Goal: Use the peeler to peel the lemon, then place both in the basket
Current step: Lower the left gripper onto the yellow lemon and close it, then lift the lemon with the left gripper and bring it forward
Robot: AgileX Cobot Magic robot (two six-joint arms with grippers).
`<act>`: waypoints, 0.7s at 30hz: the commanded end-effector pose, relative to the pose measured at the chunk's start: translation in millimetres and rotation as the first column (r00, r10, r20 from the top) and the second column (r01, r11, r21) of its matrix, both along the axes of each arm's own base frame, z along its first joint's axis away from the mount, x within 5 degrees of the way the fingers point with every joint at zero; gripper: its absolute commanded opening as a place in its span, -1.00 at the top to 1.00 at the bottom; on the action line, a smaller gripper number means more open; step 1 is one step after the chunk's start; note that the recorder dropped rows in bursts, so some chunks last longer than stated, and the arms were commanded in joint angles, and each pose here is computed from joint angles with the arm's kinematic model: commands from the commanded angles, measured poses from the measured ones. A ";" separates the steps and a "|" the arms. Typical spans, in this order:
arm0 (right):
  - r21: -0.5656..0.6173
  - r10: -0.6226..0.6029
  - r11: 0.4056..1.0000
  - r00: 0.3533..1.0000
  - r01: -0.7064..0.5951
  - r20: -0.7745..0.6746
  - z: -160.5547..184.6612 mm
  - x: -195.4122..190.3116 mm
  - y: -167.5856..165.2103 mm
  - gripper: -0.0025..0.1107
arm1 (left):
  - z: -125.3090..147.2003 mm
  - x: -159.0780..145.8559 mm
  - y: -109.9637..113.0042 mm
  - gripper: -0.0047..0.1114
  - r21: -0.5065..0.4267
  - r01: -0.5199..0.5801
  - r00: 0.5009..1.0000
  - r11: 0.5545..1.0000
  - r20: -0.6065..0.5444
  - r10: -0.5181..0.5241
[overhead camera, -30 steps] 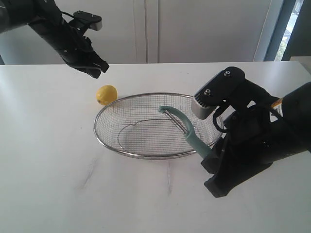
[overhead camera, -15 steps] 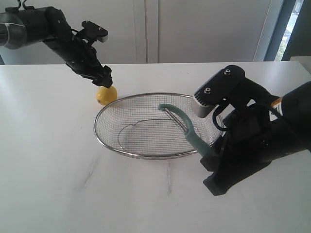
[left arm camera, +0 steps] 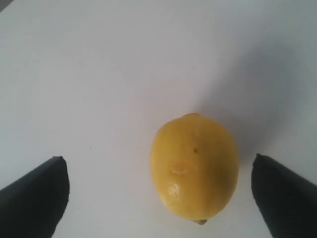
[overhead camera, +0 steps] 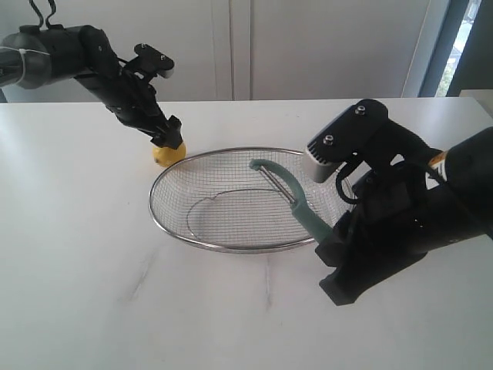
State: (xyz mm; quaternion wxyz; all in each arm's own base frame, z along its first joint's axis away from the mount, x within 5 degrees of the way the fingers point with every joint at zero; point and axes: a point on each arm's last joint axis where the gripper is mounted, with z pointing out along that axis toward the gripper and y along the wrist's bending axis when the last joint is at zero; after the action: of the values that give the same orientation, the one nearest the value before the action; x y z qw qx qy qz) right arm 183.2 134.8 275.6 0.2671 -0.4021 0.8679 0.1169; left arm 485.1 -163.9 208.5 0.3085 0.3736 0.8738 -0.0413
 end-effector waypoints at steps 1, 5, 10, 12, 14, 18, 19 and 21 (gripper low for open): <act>0.015 -0.015 1.000 1.000 0.015 0.013 2.2 2.0 -0.6 0.96 | -13.7 2.5 -2.9 -0.83 -0.006 0.001 1.000 1.000 -0.020 -0.001; 0.017 -0.016 1.000 1.000 0.016 0.017 2.4 2.3 -0.5 0.96 | -22.3 4.6 -4.8 -0.83 -0.027 -0.009 1.000 1.000 -0.030 0.008; 0.017 -0.016 1.000 1.000 0.016 0.017 2.4 2.3 -0.5 0.96 | -32.4 7.3 -5.9 -0.83 -0.029 -0.015 0.999 0.999 -0.031 0.014; 0.017 -0.016 1.000 1.000 0.016 0.017 2.4 2.3 -0.5 0.96 | -37.3 8.8 -6.4 -0.83 -0.033 -0.019 0.999 0.999 -0.029 0.018; 0.017 -0.016 1.000 1.000 0.016 0.017 2.4 2.3 -0.5 0.96 | -40.7 9.5 -7.1 -0.83 -0.042 -0.024 0.999 0.999 -0.033 0.023; 0.017 -0.016 1.000 1.000 0.016 0.017 2.4 2.3 -0.5 0.96 | -47.8 10.0 -9.6 -0.82 -0.076 -0.040 0.998 0.996 -0.056 0.036; 0.017 -0.016 1.000 1.000 0.016 0.017 2.4 2.3 -0.5 0.96 | -48.8 9.8 -10.5 -0.81 -0.075 -0.038 0.998 0.996 -0.058 0.034; 0.017 -0.016 1.000 1.000 0.016 0.017 2.4 2.3 -0.5 0.96 | -50.5 10.1 -11.4 -0.79 -0.075 -0.038 0.998 0.996 -0.056 0.034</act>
State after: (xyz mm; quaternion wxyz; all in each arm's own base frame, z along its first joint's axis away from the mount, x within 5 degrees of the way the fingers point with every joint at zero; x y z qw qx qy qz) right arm 183.6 135.2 275.8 0.2695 -0.4011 0.8676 0.1176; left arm 495.8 -171.9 160.2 0.3006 0.3467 0.8857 -0.0710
